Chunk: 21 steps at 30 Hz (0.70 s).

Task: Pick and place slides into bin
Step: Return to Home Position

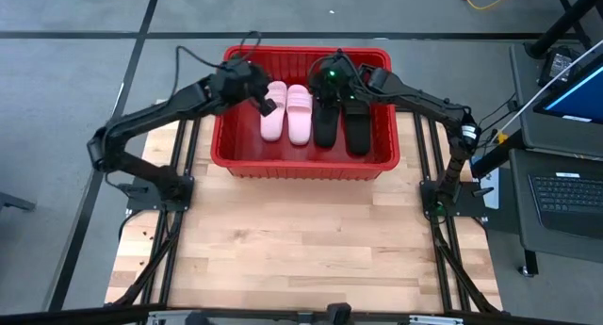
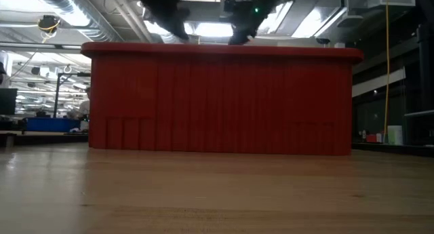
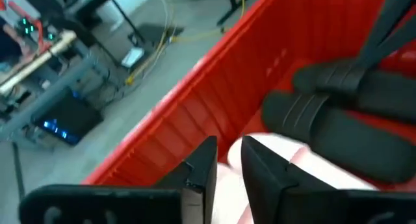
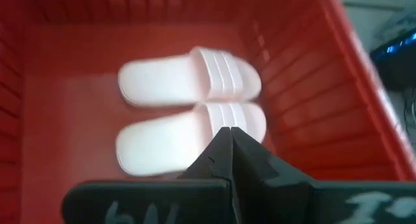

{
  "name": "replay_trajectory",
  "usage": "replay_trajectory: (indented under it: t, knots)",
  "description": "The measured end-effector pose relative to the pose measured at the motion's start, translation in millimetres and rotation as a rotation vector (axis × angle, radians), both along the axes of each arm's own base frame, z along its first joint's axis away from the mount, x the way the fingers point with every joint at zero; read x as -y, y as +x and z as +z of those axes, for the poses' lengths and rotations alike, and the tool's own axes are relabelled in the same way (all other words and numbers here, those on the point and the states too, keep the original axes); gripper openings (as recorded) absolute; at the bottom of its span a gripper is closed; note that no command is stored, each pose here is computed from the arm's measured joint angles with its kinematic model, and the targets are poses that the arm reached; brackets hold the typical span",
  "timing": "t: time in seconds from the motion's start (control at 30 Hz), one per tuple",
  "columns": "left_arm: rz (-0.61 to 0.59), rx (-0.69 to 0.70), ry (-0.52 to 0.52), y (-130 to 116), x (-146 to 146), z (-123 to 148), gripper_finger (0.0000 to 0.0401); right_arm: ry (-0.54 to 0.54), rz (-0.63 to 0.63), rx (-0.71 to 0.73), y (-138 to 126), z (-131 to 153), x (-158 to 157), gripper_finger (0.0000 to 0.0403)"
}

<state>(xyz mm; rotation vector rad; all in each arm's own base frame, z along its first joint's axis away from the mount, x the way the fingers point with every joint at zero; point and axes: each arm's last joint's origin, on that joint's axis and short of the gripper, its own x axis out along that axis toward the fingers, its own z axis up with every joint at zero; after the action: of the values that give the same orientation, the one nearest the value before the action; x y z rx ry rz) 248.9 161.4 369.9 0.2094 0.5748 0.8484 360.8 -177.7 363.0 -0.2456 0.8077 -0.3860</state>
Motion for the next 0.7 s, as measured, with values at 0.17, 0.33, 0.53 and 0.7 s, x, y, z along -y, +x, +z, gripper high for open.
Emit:
replay_trajectory:
  t: [0.17,0.33,0.53,0.7]
  knots:
    - [-0.058,0.054,0.048,-12,24,21,0.0034,-0.03,0.05,0.066,5,30,-20,0.0007]
    - [-0.119,0.076,0.057,-24,48,34,0.0004,-0.032,0.104,0.083,2,57,-45,0.0007]
    - [-0.211,0.084,0.034,-36,78,42,0.0001,0.068,0.106,0.097,-8,84,-80,0.0007]
    - [-0.298,0.128,0.032,-48,103,46,0.0001,0.137,0.134,0.098,-9,91,-111,0.0007]
